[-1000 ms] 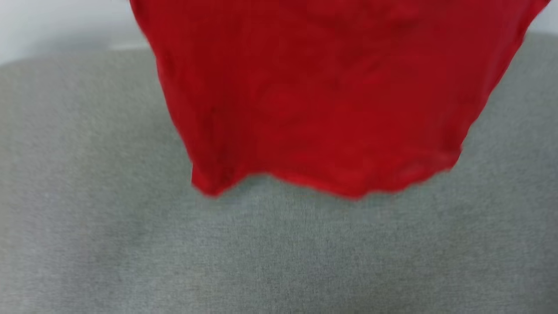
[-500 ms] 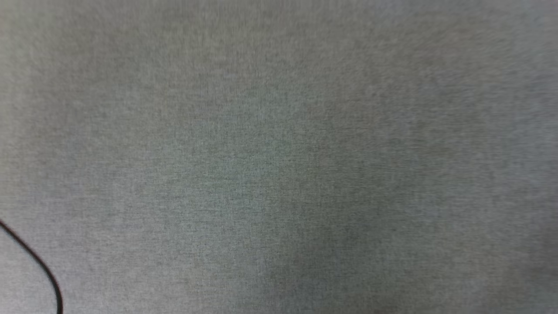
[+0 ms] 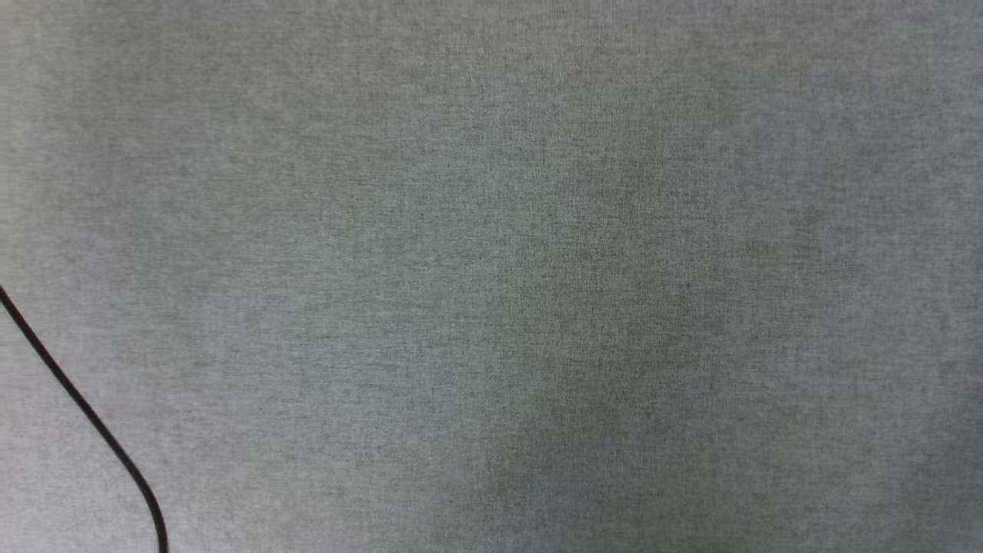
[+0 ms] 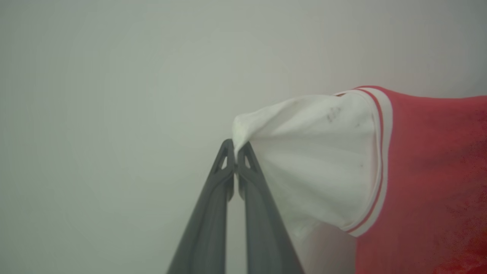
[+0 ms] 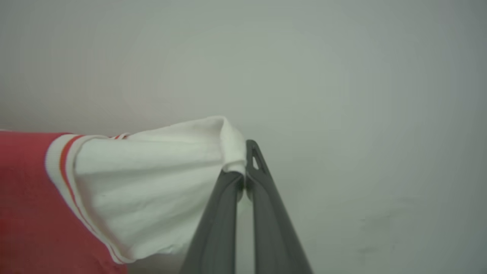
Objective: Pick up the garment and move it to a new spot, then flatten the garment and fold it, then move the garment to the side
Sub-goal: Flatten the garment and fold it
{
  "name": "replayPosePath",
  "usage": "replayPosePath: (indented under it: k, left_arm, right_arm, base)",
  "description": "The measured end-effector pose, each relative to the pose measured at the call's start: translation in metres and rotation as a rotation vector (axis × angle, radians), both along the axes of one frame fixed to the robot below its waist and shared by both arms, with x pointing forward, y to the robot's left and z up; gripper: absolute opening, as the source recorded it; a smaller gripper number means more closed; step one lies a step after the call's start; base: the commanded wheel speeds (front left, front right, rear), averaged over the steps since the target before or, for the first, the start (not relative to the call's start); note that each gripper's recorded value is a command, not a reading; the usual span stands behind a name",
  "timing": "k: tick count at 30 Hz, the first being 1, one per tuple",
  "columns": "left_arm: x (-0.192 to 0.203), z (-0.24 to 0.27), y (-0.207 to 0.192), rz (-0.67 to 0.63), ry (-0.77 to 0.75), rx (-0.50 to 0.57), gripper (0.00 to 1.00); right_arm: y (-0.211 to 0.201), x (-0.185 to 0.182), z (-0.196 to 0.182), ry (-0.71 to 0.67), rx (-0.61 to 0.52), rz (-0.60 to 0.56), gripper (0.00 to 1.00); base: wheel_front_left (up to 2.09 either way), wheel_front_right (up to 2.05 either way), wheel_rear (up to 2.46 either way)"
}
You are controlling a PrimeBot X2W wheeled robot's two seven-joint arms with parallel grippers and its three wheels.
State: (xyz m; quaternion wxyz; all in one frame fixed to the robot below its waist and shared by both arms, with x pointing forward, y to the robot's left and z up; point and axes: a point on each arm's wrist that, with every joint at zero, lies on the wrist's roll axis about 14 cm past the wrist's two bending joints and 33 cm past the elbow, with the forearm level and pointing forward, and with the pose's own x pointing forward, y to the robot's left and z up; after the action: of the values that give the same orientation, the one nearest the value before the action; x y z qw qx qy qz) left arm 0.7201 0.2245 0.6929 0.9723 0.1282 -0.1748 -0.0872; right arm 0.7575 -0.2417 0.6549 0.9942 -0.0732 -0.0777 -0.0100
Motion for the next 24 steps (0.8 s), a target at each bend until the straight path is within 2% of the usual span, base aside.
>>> replayPosePath:
  k: [6, 11, 15, 19, 24]
  left_arm:
    - [-0.015, -0.074, -0.011, -0.041, 0.145, -0.002, 0.0]
    - [-0.048, -0.119, -0.012, -0.063, 0.24, -0.034, 0.0]
    - [-0.088, -0.156, -0.016, -0.087, 0.343, -0.065, 0.0]
    - [-0.135, -0.189, -0.012, -0.086, 0.453, -0.072, 0.0]
    - [-0.188, -0.2, -0.025, -0.133, 0.514, -0.081, 0.0]
  right_arm:
    - [0.005, -0.012, -0.055, 0.118, 0.043, 0.018, 0.0]
    - [0.0, -0.04, -0.099, 0.227, 0.068, 0.018, 0.0]
    - [-0.003, -0.073, -0.122, 0.288, 0.123, 0.027, 0.0]
    - [-0.015, -0.116, -0.148, 0.38, 0.125, 0.017, 0.0]
    - [-0.023, -0.171, -0.173, 0.476, 0.163, 0.023, 0.0]
  base:
    - [0.0, 0.0, 0.0]
    - [0.0, 0.0, 0.0]
    - [0.0, 0.0, 0.0]
    - [0.0, 0.0, 0.0]
    - [0.0, 0.0, 0.0]
